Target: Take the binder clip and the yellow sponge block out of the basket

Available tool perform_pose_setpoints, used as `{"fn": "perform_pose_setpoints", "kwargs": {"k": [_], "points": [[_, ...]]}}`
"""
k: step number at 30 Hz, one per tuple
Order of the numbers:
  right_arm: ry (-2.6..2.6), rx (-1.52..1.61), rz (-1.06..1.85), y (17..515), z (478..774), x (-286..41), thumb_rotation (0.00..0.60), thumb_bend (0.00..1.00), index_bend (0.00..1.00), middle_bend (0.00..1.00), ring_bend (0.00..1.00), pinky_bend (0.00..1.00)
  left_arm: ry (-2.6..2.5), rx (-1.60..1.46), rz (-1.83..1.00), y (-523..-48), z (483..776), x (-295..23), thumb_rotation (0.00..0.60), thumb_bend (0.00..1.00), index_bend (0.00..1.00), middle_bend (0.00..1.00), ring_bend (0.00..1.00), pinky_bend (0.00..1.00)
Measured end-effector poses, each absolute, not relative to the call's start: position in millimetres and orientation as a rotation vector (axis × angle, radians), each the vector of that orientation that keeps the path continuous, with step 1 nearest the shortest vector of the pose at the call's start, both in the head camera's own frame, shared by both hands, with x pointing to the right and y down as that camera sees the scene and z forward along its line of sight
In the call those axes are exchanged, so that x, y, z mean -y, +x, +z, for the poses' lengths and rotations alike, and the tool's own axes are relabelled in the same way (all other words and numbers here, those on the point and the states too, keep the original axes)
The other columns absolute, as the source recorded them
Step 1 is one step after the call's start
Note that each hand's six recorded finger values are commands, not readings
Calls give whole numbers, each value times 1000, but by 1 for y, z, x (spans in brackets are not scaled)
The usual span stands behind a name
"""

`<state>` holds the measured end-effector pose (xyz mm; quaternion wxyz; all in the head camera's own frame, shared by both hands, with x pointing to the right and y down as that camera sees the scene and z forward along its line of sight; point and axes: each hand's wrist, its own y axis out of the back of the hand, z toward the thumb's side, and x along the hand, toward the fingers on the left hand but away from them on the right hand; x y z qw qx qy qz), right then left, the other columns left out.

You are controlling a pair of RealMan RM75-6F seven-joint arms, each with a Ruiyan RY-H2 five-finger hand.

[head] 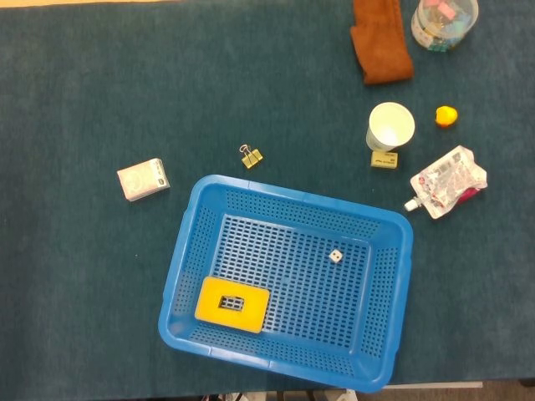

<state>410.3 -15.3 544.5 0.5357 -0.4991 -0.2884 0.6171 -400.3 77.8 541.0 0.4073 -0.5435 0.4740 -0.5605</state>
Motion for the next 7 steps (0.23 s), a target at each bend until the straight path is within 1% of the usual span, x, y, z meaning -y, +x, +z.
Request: {"fn": "perform_pose_setpoints", "kwargs": {"k": [7], "points": [[-1120, 783, 1570, 451, 525, -12, 600, 263, 230, 292, 205, 311, -1372, -1192, -1400, -399, 538, -80, 600, 174, 288, 201, 129, 115]]}}
